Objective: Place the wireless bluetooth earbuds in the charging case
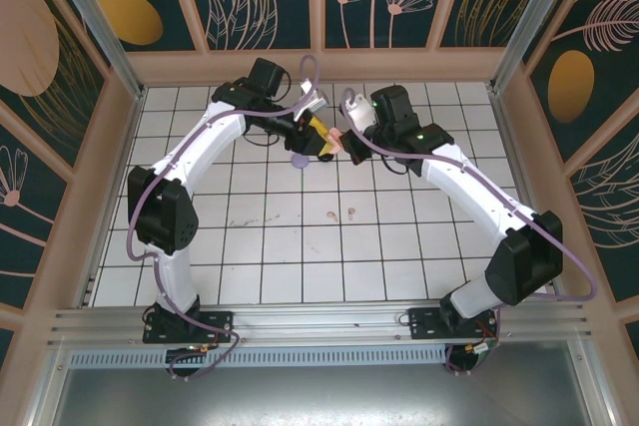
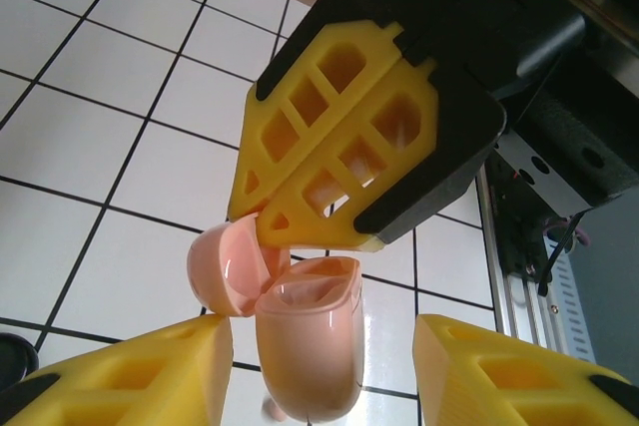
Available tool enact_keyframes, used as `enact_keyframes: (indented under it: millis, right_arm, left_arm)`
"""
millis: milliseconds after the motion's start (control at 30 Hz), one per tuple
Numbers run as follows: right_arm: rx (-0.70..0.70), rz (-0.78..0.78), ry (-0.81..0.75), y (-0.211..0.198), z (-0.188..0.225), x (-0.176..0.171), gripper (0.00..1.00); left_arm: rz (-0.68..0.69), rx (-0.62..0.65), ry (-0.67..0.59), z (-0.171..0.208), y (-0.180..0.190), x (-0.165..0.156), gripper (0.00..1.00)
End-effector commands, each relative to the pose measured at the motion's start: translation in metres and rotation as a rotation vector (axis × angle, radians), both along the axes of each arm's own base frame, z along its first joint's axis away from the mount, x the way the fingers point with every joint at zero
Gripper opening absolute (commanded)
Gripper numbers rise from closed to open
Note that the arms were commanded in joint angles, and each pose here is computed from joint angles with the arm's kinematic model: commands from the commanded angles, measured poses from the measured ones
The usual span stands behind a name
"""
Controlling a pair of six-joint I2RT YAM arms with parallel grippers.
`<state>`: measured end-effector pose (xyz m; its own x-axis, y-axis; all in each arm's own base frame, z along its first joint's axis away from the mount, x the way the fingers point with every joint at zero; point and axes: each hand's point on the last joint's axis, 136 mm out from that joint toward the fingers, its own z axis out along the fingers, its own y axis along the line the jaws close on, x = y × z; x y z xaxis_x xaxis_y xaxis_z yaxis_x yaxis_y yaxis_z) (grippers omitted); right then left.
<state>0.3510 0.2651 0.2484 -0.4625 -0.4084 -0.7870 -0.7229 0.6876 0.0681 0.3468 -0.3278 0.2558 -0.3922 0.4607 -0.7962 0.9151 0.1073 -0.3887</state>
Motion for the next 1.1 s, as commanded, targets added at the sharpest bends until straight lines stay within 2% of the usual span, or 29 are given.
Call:
enact_keyframes:
  millis: [0, 300, 500, 633, 800, 967, 1067]
  right_arm:
    - [0.038, 0.039, -0.034, 0.015, 0.019, -0.001, 0.00]
    - [0.032, 0.046, -0.031, 0.017, 0.019, -0.004, 0.00]
    - [0.030, 0.041, -0.037, 0.017, 0.019, -0.003, 0.00]
    - [0.025, 0.028, -0.043, 0.015, 0.019, 0.000, 0.00]
    - [0.027, 0.021, -0.048, 0.015, 0.021, 0.002, 0.00]
    - [0.037, -0.010, -0.065, 0.013, 0.027, 0.007, 0.00]
    - [0.059, -0.043, -0.079, 0.007, 0.039, 0.008, 0.16]
  left_arm:
    - [-0.023, -0.031, 0.002, 0.005, -0.006, 0.001, 0.52]
    - [-0.031, -0.030, 0.004, 0.003, -0.007, 0.002, 0.51]
    - [-0.040, -0.047, 0.004, 0.008, -0.009, 0.002, 0.39]
    - [-0.042, -0.042, 0.014, 0.006, -0.009, 0.001, 0.36]
    - [-0.050, -0.044, 0.026, 0.004, -0.008, -0.002, 0.23]
    - [-0.056, -0.051, 0.028, 0.004, -0.009, -0.003, 0.05]
    - [-0.045, -0.051, 0.017, 0.004, -0.008, -0.001, 0.00]
